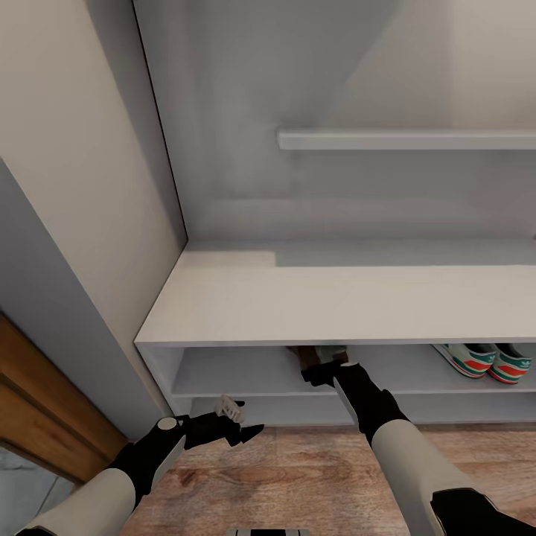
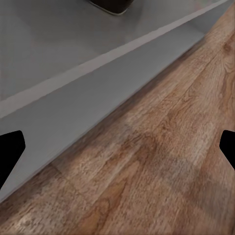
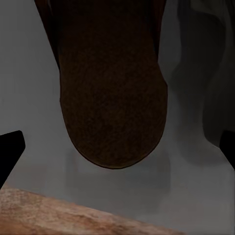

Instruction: Pick up the two gym shoes and the two sandals from the corridor floor and place them onto the hallstand (shoe rack) in the corridor, making sure they are on the rack and not on the floor. Arrange them so the two gym shoes are next to each other and the two sandals are next to each other.

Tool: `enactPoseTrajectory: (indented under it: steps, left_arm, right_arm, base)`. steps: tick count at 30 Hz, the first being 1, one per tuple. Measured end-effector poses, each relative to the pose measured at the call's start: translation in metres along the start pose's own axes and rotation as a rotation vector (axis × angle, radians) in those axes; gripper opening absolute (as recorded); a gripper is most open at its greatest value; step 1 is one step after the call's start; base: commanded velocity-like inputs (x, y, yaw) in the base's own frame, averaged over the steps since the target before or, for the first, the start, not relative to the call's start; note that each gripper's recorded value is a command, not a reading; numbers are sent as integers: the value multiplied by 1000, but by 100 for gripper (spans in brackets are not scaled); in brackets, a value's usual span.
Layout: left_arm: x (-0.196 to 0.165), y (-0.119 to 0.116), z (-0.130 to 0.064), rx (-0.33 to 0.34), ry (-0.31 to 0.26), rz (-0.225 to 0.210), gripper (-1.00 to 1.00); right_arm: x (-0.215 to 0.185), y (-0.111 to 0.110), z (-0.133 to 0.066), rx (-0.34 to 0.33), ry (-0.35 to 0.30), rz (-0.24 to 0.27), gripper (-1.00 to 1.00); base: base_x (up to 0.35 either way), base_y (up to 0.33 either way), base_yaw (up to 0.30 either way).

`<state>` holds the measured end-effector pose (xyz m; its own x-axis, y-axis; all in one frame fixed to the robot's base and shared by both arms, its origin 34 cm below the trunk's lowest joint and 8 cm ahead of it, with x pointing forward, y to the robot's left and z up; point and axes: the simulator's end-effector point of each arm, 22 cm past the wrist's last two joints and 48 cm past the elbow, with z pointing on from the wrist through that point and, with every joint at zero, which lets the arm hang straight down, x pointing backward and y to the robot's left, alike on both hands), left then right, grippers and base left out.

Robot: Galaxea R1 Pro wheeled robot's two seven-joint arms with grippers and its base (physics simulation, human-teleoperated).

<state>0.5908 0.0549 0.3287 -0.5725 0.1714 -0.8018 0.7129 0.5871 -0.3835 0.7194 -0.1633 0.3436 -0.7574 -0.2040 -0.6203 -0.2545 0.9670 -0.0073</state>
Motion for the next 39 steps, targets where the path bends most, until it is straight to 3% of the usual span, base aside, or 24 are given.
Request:
enactPoseTrajectory:
  steps: [8,29,39]
  left_arm:
    - [0,0,0,0,0,0,100]
    - [0,0,0,0,0,0,100]
    - [0,0,0,0,0,-1,100]
  right_arm:
    - [0,0,0,0,0,0,100]
    - [0,-1,0,0,1,0,100]
    - [2,0,1,0,5,-1,100]
  base:
    - [-28,0,0]
    - [-302,0,0]
    - [-39,0,0]
